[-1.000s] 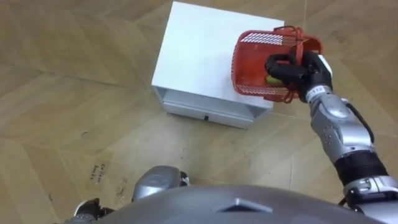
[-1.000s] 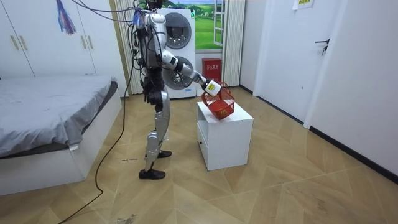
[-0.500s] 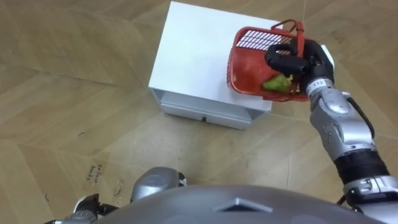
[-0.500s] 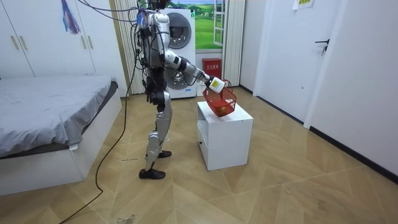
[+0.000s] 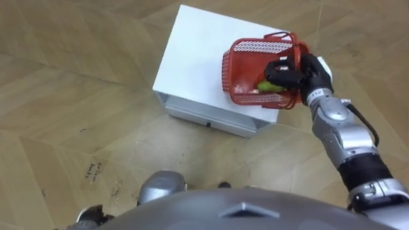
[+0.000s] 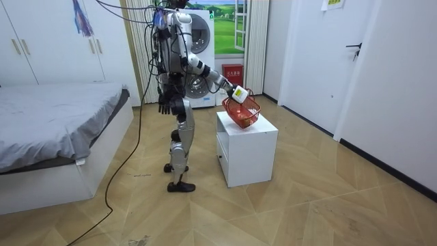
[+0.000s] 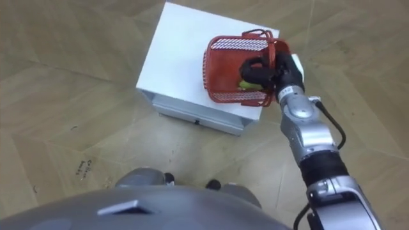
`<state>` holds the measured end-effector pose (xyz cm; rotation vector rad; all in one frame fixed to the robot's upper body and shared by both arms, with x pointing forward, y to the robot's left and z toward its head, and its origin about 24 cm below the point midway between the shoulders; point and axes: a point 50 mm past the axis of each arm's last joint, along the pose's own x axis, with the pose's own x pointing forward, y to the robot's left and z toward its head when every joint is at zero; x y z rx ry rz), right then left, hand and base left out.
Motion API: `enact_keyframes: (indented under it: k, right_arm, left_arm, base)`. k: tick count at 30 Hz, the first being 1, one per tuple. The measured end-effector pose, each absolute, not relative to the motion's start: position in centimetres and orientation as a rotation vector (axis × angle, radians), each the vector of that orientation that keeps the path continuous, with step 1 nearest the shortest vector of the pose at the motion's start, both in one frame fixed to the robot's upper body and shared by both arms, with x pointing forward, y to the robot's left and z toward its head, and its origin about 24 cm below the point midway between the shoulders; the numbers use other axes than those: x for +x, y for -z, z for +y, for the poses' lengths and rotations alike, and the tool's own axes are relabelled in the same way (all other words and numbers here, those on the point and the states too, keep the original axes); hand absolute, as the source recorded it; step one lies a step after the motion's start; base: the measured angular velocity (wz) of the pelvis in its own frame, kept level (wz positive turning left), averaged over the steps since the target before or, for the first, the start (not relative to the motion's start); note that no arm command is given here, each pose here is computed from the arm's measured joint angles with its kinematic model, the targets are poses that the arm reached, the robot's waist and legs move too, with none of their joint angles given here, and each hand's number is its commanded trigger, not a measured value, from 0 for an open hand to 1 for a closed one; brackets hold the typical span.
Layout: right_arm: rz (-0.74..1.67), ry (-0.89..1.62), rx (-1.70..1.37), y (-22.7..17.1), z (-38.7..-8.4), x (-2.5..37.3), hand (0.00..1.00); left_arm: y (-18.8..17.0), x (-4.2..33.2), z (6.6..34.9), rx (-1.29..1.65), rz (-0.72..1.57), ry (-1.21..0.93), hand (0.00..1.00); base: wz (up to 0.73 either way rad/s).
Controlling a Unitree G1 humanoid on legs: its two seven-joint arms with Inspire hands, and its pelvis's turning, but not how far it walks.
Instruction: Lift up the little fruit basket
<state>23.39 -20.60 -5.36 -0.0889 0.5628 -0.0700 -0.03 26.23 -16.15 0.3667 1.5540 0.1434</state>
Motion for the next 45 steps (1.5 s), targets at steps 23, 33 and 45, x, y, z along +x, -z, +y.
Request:
enact_keyframes:
  k: [23, 33, 45]
  right_arm:
    - [0.577, 0.054, -0.041, 5.5, -20.0, 24.7, 1.0]
    - [0.613, 0.077, -0.041, 6.2, -20.2, 24.2, 0.0]
    - [0.609, 0.12, 0.023, 6.1, -20.4, 24.3, 0.0]
  left_arm:
    - [16.2, -0.2, 26.2, 0.365, 1.583, -0.135, 0.0]
    - [16.2, 0.8, 26.1, 0.412, 1.554, -0.135, 0.0]
    - [16.4, 0.7, 25.7, 0.418, 1.558, -0.114, 0.0]
  base:
    - [0.06]
    - [0.02]
    - [0.0]
